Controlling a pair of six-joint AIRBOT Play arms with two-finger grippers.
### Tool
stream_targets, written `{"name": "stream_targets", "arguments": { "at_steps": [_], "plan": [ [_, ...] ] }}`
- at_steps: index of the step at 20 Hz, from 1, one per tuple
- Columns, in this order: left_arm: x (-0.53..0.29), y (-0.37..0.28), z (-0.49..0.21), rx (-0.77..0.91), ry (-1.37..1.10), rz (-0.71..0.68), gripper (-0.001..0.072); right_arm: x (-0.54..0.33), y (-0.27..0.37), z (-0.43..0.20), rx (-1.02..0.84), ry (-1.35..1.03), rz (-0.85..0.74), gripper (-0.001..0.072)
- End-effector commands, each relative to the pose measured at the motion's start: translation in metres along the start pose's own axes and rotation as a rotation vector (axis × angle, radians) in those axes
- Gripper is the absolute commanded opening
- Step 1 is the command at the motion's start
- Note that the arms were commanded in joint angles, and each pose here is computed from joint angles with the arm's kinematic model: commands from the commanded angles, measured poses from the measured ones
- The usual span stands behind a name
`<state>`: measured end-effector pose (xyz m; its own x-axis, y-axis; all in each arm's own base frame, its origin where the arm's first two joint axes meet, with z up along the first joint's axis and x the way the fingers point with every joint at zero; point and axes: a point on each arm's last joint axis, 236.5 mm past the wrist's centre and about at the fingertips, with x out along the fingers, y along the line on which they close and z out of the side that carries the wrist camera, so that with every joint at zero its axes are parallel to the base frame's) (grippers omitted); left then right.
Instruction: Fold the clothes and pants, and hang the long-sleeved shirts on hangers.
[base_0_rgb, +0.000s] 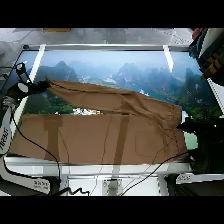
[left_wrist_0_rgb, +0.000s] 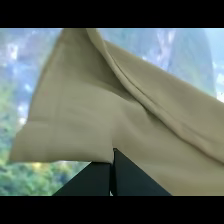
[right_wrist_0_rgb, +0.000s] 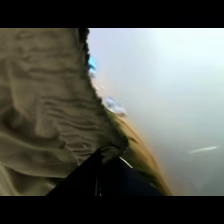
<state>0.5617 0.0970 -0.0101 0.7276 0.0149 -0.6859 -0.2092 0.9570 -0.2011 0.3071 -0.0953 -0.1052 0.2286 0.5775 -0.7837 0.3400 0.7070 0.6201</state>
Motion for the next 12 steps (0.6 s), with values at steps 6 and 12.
{"name": "stream_targets", "arguments": {
  "at_steps": [6,12],
  "plan": [
    [-0.050,-0.019,0.028,0.010,0.032,-0.050,0.0011,-0.057,0.075,0.060,-0.165,-0.230,0.164,0.0027],
    [-0.124,-0.018,0.099,0.016,-0.049,-0.063,0.0011,-0.091,0.099,0.066,-0.233,-0.297,0.136,0.0027]
  ]
}}
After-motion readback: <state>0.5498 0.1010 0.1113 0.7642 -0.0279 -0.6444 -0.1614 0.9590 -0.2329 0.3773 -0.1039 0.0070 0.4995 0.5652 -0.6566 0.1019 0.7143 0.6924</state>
